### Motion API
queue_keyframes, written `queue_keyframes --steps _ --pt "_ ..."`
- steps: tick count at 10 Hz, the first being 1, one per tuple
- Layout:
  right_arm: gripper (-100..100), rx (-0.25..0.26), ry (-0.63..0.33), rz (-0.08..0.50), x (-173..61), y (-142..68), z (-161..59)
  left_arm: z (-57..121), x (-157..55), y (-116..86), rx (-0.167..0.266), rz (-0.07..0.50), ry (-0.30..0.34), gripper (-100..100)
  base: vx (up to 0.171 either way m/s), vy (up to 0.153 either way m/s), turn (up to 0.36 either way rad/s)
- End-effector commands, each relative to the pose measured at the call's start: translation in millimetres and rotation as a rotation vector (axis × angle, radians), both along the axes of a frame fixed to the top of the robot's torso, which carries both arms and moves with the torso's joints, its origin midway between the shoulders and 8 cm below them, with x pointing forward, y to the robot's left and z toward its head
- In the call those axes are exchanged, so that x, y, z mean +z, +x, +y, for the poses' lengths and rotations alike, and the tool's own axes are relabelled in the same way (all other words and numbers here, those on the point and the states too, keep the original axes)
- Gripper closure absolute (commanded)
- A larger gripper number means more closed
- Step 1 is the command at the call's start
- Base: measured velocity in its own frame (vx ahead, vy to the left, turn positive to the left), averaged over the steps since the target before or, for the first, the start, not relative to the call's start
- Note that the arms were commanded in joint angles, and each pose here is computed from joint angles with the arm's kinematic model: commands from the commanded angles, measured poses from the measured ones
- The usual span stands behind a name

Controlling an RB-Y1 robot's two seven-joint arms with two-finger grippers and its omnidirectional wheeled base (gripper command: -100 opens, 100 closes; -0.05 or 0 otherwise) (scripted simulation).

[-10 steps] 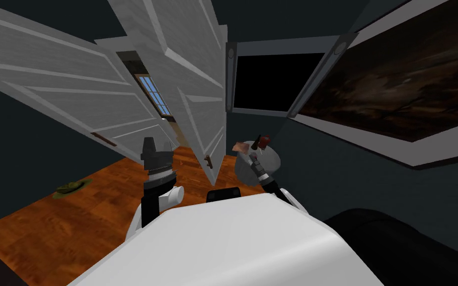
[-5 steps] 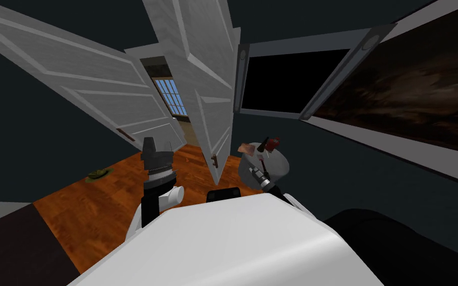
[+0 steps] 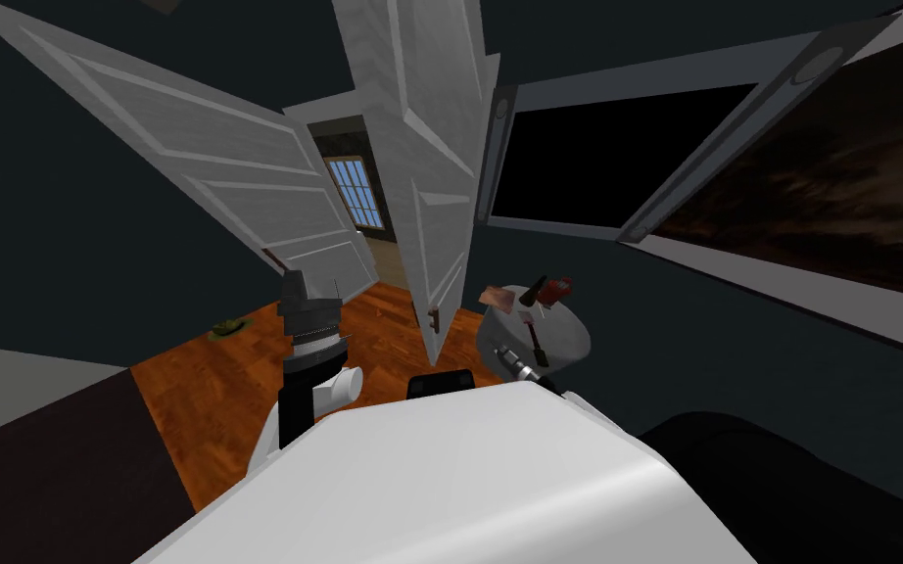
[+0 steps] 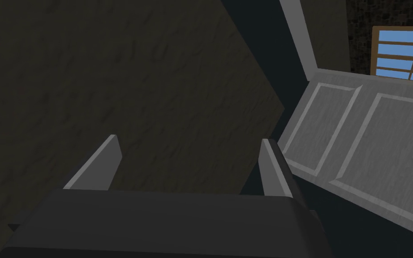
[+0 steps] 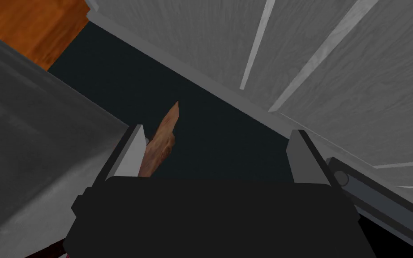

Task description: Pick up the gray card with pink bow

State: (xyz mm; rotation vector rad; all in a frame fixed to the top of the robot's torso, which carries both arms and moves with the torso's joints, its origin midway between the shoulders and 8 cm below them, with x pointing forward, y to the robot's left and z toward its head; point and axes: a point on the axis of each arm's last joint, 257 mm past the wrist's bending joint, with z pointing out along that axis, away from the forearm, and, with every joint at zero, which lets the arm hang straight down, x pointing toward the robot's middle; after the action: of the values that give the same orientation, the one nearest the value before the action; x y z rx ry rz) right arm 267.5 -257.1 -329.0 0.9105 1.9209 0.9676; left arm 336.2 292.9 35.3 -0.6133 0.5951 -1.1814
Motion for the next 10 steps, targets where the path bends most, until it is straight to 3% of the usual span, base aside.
queue_keyframes --steps 1,2,3,4,5,6,7,8,9,10 --pt "-100 0.016 -0.038 0.059 -14 -15 -10 0.0 0 0 0.000 0.000 0.000 0 0.063 0.040 0.092" --pt "-100 0.019 -0.063 0.135 -36 -34 -16 0.0 0 0 0.000 0.000 0.000 0 0.064 0.035 0.141" --pt "-100 0.031 -0.076 0.139 -36 -35 -19 0.0 0 0 0.000 0.000 0.000 0 0.055 0.019 0.082" --pt "-100 0.041 -0.112 0.218 -57 -56 -29 0.0 0 0 0.000 0.000 0.000 0 0.070 0.015 0.158" --pt "-100 0.044 -0.115 0.219 -57 -57 -30 0.0 0 0 0.000 0.000 0.000 0 0.057 0.012 0.078" --pt "-100 0.054 -0.150 0.296 -76 -79 -41 0.1 0 0 0.000 0.000 0.000 0 0.057 0.011 0.124" --pt "-100 0.057 -0.154 0.298 -76 -79 -42 0.0 0 0 0.000 0.000 0.000 0 0.059 0.004 0.075" --pt "-100 0.068 -0.190 0.374 -93 -102 -55 0.1 0 0 0.000 0.000 0.000 0 0.083 0.007 0.127" --pt "-100 0.070 -0.193 0.375 -93 -102 -56 0.0 0 0 0.000 0.000 0.000 0 0.074 0.001 0.070" --pt "-100 0.081 -0.231 0.449 -108 -125 -70 0.1 0 0 0.000 0.000 0.000 0 0.077 -0.011 0.115"
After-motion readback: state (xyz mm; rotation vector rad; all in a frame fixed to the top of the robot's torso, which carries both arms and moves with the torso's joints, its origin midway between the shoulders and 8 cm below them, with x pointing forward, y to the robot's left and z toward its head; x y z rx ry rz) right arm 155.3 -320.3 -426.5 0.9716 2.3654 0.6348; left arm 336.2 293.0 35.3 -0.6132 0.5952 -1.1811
